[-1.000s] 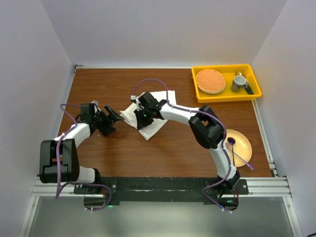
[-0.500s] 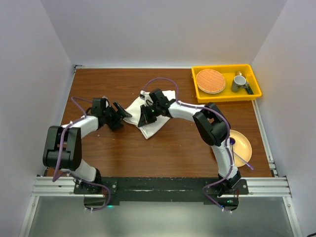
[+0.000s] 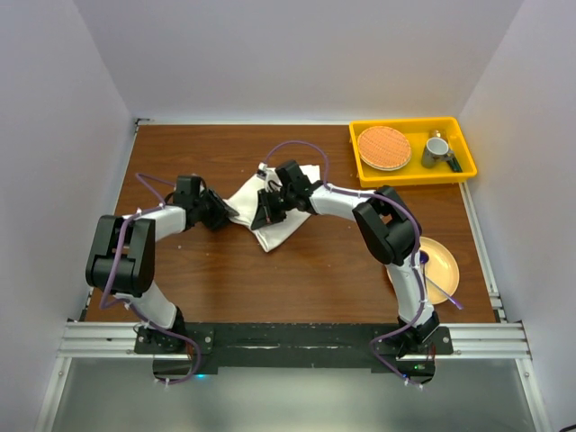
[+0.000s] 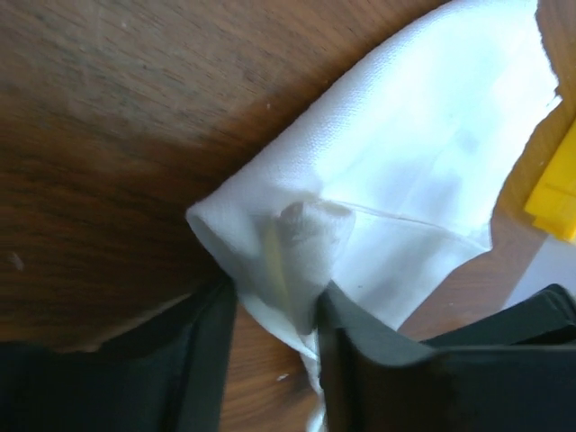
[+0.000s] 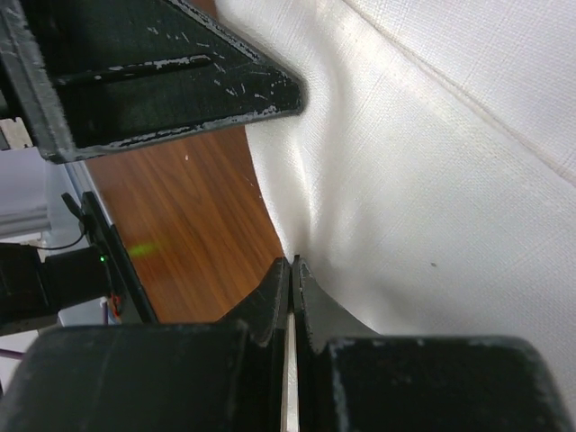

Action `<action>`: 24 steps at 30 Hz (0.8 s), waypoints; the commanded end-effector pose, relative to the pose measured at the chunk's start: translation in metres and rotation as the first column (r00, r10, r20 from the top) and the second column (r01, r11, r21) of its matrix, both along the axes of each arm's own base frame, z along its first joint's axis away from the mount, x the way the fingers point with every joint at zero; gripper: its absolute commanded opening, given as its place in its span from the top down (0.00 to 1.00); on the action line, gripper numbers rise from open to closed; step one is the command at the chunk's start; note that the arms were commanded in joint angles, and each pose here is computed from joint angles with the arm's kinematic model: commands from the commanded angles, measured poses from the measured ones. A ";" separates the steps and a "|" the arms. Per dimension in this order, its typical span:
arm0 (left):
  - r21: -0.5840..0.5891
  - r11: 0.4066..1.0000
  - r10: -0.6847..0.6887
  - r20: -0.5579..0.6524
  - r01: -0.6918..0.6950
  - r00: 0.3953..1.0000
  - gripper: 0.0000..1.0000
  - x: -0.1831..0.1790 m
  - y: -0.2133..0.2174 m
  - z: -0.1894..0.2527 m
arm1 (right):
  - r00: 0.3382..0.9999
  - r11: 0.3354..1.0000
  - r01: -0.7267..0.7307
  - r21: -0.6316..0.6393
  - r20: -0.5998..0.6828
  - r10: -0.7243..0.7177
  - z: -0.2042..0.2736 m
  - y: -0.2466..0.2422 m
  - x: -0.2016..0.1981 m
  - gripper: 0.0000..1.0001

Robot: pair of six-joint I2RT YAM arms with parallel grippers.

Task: Fold the napkin, place the utensils inside, and roll it up
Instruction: Roll the napkin with the utensil

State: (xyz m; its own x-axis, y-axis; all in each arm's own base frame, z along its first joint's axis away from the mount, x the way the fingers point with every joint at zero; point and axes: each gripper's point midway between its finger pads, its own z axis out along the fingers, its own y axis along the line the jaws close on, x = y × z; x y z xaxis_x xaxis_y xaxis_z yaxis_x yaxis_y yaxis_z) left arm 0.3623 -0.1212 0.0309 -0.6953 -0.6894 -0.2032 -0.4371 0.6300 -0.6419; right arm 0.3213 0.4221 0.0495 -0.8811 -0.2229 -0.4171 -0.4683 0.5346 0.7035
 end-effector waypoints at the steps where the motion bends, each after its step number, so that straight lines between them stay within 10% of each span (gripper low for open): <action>1: 0.070 0.998 -0.002 0.092 -0.004 0.996 0.67 0.017 0.008 0.015 | 0.994 0.999 -0.040 0.005 0.099 0.040 0.030 -0.001 0.007 1.00; 7: 0.103 0.994 -0.038 0.062 0.031 0.997 0.99 0.011 0.010 0.012 | 0.980 0.980 -0.069 -0.189 0.173 0.102 0.014 -0.019 0.005 1.00; 24: 0.031 0.999 -0.025 0.013 0.024 1.000 1.00 -0.009 0.000 0.025 | 0.810 0.889 0.031 -0.458 0.533 0.246 0.056 0.013 -0.012 0.43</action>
